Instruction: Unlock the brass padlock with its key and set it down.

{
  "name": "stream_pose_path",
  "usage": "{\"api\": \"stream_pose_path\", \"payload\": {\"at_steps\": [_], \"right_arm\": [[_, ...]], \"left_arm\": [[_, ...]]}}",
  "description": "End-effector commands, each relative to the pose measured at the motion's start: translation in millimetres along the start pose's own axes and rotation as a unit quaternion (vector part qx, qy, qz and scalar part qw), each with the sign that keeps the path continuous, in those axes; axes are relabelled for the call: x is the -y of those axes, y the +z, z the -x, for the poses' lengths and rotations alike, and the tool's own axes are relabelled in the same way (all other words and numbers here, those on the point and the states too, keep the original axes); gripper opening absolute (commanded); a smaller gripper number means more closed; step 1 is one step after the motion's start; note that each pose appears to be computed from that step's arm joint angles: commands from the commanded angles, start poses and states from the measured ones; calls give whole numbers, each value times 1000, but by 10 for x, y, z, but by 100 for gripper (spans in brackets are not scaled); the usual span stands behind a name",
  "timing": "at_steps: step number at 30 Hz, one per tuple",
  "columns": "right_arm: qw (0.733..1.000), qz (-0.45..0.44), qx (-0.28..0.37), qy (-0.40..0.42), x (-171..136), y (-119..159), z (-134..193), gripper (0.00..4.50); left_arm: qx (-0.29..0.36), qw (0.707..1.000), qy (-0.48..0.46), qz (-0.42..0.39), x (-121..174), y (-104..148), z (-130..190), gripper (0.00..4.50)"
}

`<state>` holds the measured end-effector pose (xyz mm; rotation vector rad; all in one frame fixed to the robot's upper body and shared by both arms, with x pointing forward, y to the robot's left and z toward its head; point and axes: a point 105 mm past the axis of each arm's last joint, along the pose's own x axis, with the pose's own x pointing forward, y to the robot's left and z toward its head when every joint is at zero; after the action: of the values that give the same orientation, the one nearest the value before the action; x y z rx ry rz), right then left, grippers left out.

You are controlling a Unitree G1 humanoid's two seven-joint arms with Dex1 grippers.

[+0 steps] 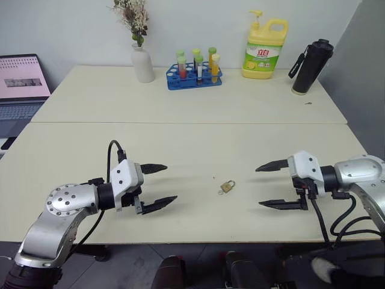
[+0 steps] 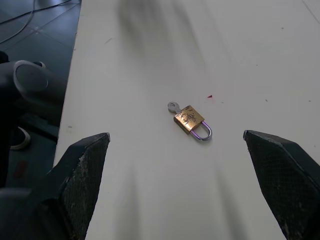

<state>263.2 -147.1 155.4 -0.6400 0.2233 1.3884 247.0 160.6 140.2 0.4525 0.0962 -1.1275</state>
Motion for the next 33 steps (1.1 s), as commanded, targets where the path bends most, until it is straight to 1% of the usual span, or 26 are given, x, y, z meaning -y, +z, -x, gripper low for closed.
{"api": "stream_pose_path", "payload": {"at_steps": [1,4,5,7,10,14,20,31,33], "right_arm": [[999,40,-14,25,109,57,-177,450],[997,44,-18,62,176,84,-355,450],[996,45,-10,73,224,117,-442,450],[994,56,-15,95,306,118,-602,450],[987,77,-42,135,344,18,-788,450],[983,78,-57,158,388,-72,-934,450],[974,88,-91,190,383,-234,-958,450],[970,81,-100,207,348,-331,-993,450],[969,80,-109,207,351,-374,-994,415]], "left_arm": [[3,997,-72,-28,232,127,-37,450],[-7,996,-86,-27,283,104,-46,450],[-10,996,-81,-33,274,91,-54,450],[-13,996,-77,-38,268,75,-60,450],[-16,997,-69,-38,259,61,-58,450],[-21,997,-63,-40,274,32,-47,450],[-27,997,-58,-45,298,7,-47,450],[-33,996,-58,-52,282,-46,-53,450],[-33,996,-57,-53,270,-48,-51,450]]}}
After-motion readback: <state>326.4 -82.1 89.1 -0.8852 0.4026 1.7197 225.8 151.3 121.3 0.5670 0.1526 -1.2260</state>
